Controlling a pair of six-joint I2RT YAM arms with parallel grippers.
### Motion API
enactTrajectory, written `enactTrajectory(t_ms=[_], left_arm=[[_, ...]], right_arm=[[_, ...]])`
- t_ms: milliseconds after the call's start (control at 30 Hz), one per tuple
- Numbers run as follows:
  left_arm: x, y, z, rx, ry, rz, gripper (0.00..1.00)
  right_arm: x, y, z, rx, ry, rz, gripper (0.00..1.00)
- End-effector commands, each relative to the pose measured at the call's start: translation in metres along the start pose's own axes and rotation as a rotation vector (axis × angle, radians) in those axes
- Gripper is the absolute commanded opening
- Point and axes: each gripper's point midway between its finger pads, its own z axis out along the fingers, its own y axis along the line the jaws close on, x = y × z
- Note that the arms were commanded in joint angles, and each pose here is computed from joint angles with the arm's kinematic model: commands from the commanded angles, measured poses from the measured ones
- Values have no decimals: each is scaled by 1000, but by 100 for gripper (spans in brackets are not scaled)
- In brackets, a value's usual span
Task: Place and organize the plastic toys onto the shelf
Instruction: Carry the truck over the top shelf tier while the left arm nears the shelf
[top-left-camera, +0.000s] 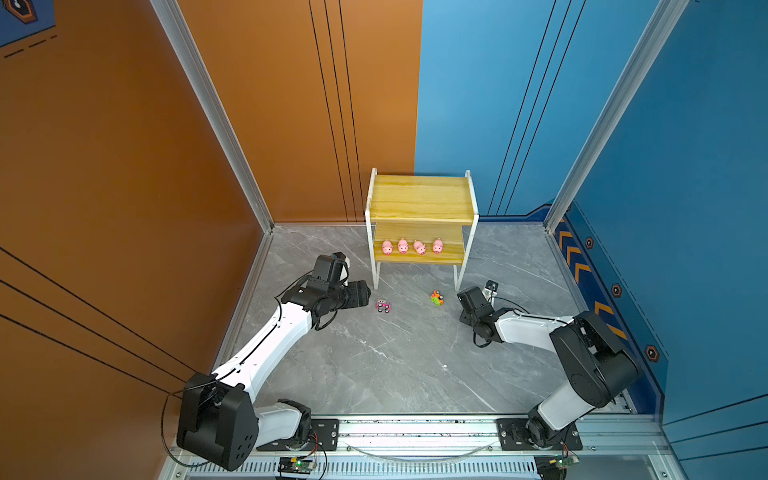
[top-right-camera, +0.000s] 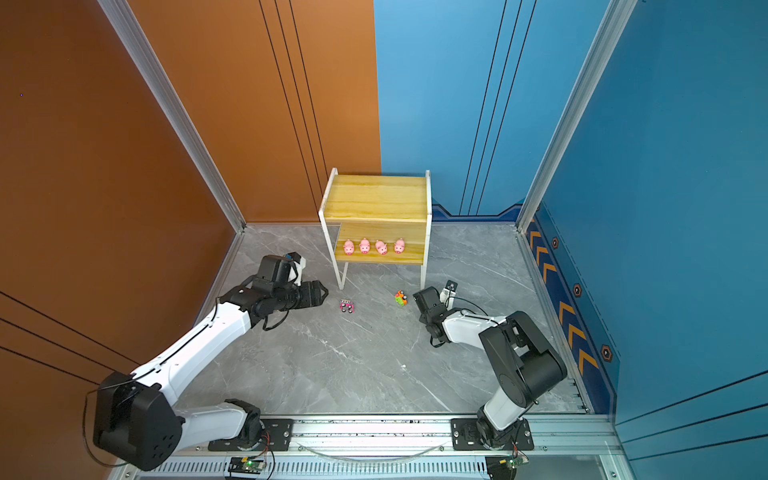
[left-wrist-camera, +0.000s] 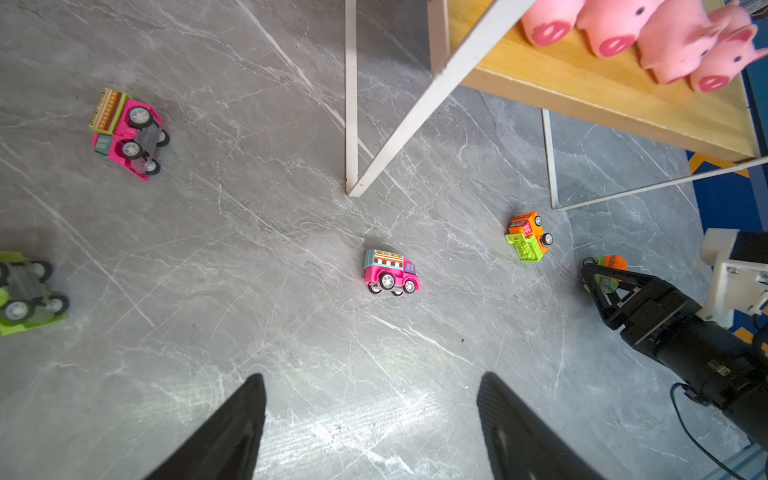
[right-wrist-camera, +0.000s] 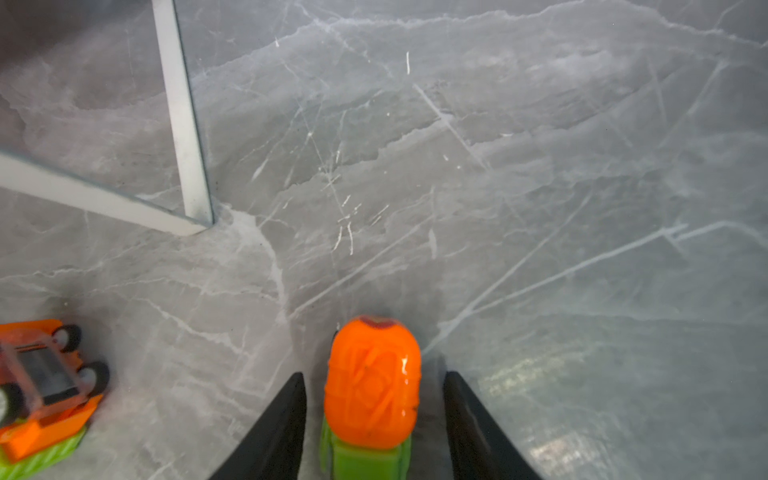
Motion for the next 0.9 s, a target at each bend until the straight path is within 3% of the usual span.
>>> enactTrajectory(t_ms=[0,300,567,867], left_arm=[[2,-5,-3,18,-5,28,81],[2,-6,-3,22,-3,28,81],[2,-12,-6,46,-6,61,82],[12,-53,-22,139,-27,295,85]], right_arm=[[-3,1,3,-7,-4,-46,54],[-10,-2,3,-13,-10,-38,46],[-15,9,-8,-55,-9,-66,26],[-28,19,-64,-100,-39,-172,22]])
